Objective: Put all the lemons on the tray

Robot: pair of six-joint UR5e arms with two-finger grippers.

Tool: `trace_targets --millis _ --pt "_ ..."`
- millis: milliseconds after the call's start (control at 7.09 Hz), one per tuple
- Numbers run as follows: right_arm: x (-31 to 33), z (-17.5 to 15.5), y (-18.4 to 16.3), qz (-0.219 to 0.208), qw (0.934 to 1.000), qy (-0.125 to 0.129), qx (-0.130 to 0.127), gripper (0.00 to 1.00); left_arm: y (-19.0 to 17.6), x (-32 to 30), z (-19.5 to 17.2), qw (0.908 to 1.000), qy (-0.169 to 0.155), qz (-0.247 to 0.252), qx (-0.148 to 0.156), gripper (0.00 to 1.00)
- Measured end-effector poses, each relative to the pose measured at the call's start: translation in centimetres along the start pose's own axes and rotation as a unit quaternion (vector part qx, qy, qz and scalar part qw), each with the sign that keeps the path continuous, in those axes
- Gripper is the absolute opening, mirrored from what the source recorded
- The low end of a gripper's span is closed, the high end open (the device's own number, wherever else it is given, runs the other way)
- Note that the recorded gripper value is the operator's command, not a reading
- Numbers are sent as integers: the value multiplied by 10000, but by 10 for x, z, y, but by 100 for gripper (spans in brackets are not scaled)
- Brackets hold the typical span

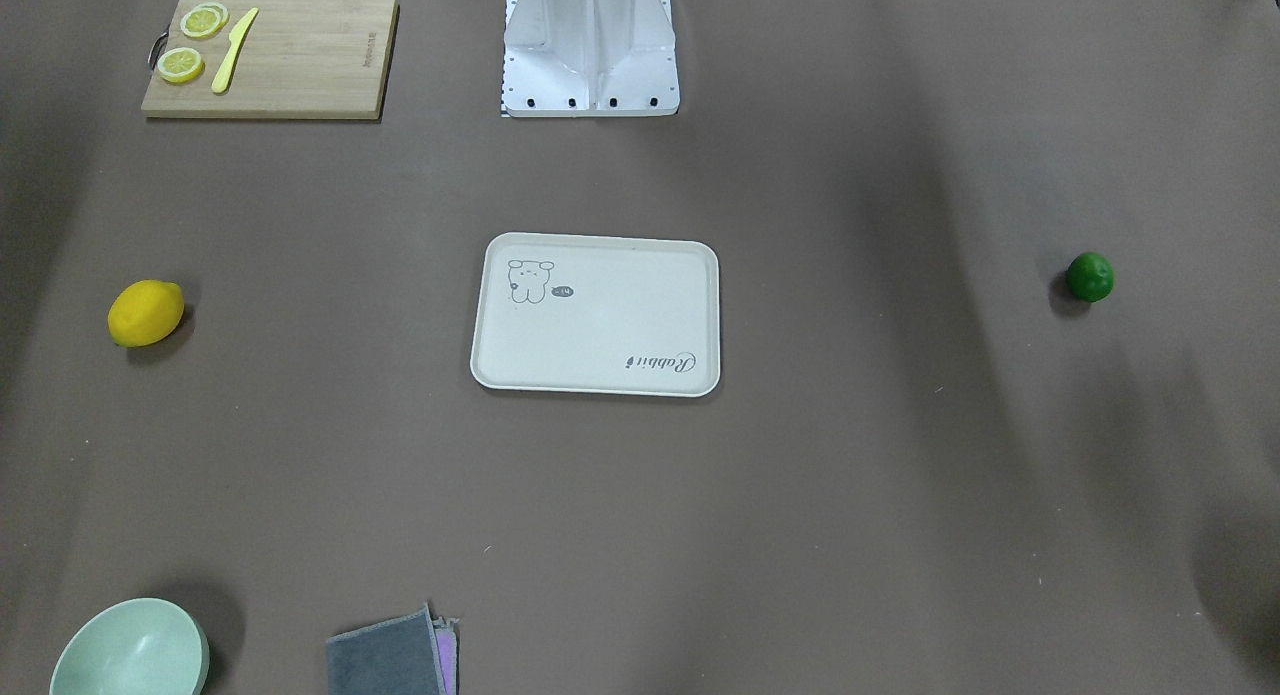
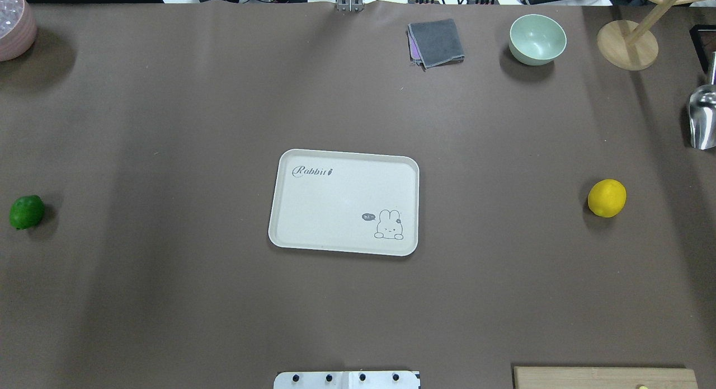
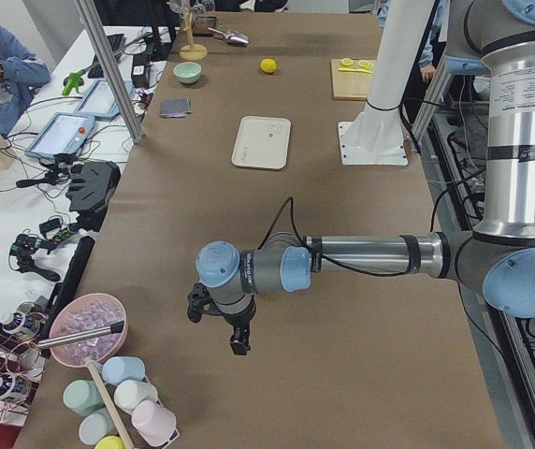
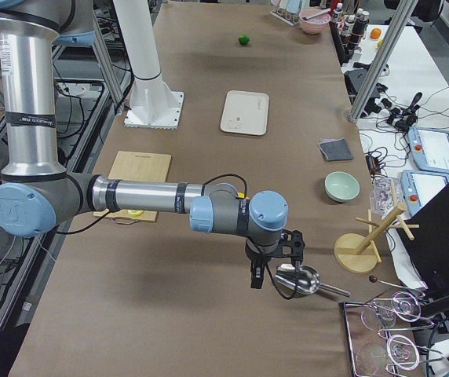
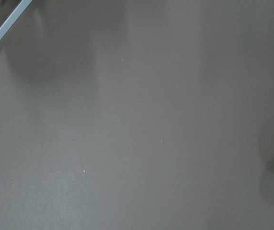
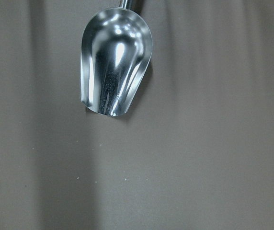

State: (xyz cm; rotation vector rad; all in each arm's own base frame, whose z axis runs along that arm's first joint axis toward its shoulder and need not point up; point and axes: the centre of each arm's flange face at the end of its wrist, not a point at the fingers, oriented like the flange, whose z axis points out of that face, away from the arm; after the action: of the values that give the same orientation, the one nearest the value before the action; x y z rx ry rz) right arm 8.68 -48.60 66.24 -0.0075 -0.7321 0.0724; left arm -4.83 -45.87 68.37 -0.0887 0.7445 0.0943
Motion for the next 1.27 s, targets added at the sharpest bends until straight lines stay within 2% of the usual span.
trace_targets --millis 423,987,1269 --pt "0 0 0 6 10000 -18 -5 100 -2 10 0 9998 -8 -175 44 97" --pt "1 2 0 26 10000 -35 -21 100 -14 114 6 9990 3 -450 49 97" --pt "-1 3 1 25 10000 -42 -37 100 -3 142 27 9977 84 -650 146 97"
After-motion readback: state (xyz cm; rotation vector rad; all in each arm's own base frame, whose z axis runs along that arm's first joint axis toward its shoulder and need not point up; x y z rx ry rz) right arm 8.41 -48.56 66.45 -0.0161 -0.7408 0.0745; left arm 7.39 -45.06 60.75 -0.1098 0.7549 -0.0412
